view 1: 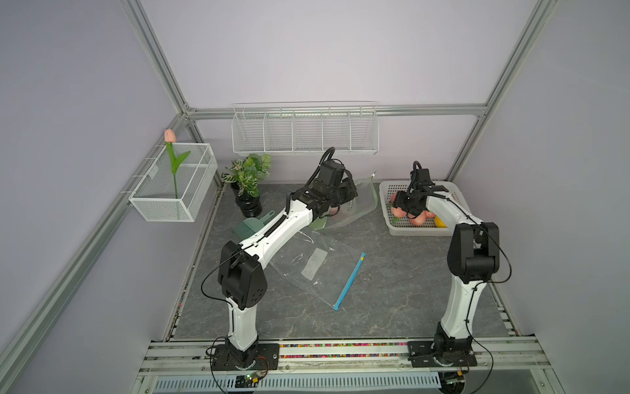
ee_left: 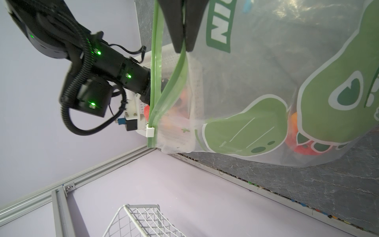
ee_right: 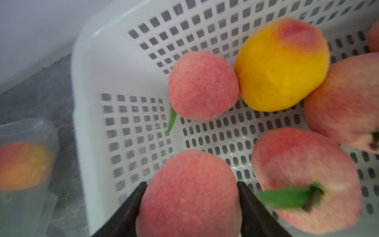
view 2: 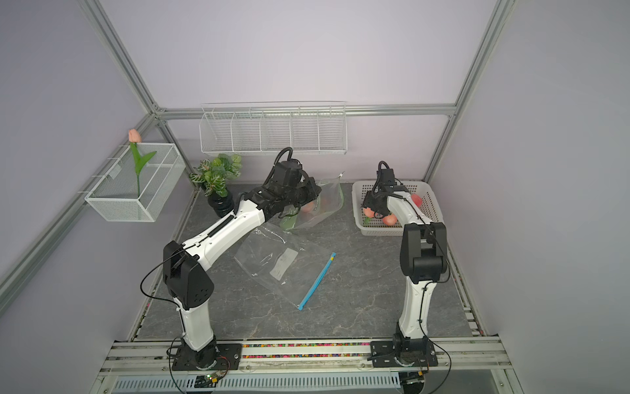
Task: Place the peach in a zip-top bag and seal the zipper
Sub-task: Pick up the peach from the basket, then place the peach in the zipper food storage bag.
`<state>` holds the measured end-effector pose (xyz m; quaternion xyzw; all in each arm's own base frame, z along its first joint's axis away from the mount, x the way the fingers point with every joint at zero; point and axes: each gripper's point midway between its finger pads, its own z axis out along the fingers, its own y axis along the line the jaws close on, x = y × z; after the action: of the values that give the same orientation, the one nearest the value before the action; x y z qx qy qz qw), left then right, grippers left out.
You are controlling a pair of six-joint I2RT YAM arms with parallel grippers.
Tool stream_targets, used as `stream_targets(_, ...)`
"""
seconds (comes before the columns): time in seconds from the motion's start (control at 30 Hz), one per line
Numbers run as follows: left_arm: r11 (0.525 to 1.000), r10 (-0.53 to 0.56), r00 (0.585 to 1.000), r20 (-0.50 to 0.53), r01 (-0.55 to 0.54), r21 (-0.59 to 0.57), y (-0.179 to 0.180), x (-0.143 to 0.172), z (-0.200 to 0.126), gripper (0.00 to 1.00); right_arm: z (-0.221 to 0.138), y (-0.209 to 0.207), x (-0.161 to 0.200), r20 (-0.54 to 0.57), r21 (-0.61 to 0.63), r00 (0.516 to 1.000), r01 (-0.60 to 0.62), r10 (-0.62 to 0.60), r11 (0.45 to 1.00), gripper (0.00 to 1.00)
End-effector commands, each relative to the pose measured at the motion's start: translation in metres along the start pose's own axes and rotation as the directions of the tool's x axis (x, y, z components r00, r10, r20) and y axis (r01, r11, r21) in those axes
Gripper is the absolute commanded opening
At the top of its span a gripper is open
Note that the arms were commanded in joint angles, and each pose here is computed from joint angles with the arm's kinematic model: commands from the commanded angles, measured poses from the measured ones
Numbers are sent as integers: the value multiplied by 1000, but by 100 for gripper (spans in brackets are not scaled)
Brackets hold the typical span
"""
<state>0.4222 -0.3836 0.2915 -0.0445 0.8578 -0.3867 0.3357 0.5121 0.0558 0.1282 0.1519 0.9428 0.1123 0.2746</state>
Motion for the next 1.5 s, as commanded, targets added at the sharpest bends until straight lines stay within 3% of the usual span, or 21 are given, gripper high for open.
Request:
stream_targets(0.0,1000,-7,1000,23,6,24,-10,-6,-12,0,-38,9,-13,86,-59,996,-6,11,998,65)
stream_targets(0.3,1000,-5,1000,27,4,31,-13,-8,-13,0,-117,39,-15,191,-218,982,49,-7,975,67)
stream_targets(0.5,999,-9,1000,23,8,33,-12,-7,-13,0,-163,79,-14,268,-365,962,145,-45,919,67)
stream_targets(0.83,999,-13,1000,11,12,39,-12,-3,-9,0,-210,148,4,355,-496,921,329,-158,804,67)
stream_targets(1.07,998,-5,1000,11,4,59,-19,-3,-11,0,-205,171,20,329,-535,921,365,-209,762,67)
stream_targets(1.47,995,8,1000,10,-9,94,-29,-4,-19,0,-160,174,35,237,-492,937,344,-257,800,67)
